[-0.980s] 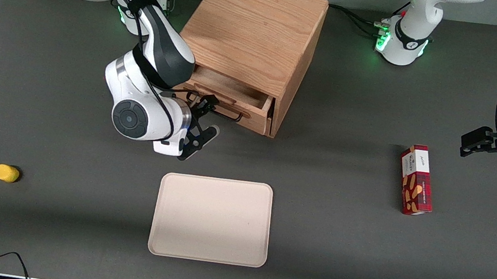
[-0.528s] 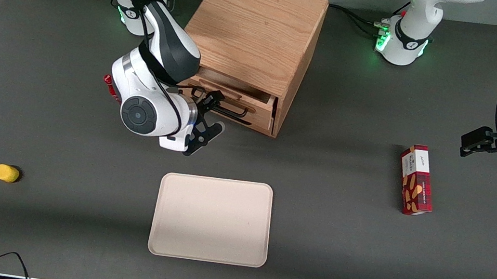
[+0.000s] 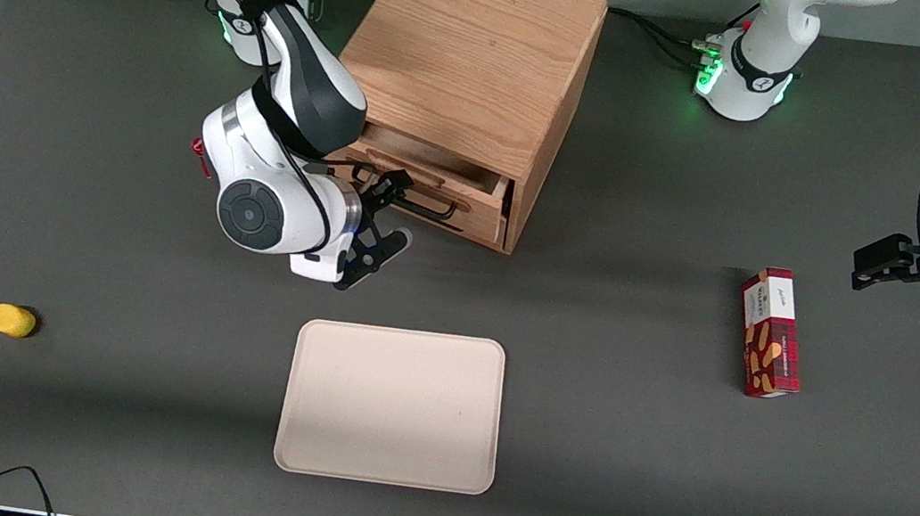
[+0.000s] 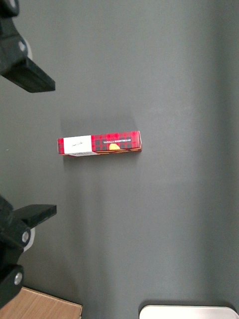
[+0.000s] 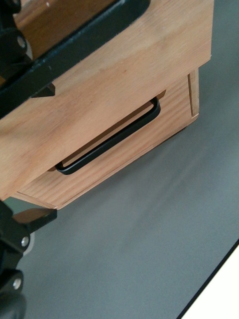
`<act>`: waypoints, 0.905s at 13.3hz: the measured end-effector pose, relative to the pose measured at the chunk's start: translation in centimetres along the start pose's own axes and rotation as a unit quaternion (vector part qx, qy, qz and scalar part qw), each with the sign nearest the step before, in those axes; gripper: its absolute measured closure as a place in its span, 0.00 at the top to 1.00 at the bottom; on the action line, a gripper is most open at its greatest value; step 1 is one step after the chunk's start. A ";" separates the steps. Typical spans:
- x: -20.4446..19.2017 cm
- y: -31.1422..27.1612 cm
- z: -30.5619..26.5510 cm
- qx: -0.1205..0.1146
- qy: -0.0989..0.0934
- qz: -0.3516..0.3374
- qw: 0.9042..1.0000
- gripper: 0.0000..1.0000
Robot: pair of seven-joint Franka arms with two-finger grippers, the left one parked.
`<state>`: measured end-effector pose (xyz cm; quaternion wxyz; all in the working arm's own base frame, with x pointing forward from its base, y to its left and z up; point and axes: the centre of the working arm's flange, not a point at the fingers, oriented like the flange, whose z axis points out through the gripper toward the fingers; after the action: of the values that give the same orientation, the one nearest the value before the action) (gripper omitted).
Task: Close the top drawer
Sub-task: 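Keep pushing the drawer front inward with the right gripper, then press the drawer front flush with the cabinet using the right gripper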
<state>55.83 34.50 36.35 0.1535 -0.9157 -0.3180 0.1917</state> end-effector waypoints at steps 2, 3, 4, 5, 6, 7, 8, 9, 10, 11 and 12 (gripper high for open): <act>0.1 -0.7 -0.4 -0.024 0.002 -0.013 1.000 1.00; 0.0 -1.1 -0.5 -0.034 0.003 -0.019 0.999 1.00; 0.0 -1.3 -0.5 -0.039 0.002 -0.022 0.999 1.00; 0.0 -1.4 -0.5 -0.041 0.002 -0.024 0.999 1.00; 0.0 -1.4 -0.5 -0.041 0.002 -0.024 0.999 1.00; 0.0 -1.5 -0.5 -0.041 0.002 -0.024 0.999 1.00; 0.0 -1.6 -0.5 -0.041 0.001 -0.025 0.999 1.00; 0.0 -1.7 -0.4 -0.042 0.000 -0.027 0.999 1.00; 0.0 -1.9 -0.3 -0.043 -0.001 -0.029 0.999 1.00; 0.0 -2.1 -0.3 -0.046 -0.001 -0.031 0.998 1.00; 0.0 -2.2 -0.4 -0.050 -0.002 -0.033 0.998 1.00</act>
<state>54.86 36.05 37.55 0.1133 -0.9111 -0.3570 0.1719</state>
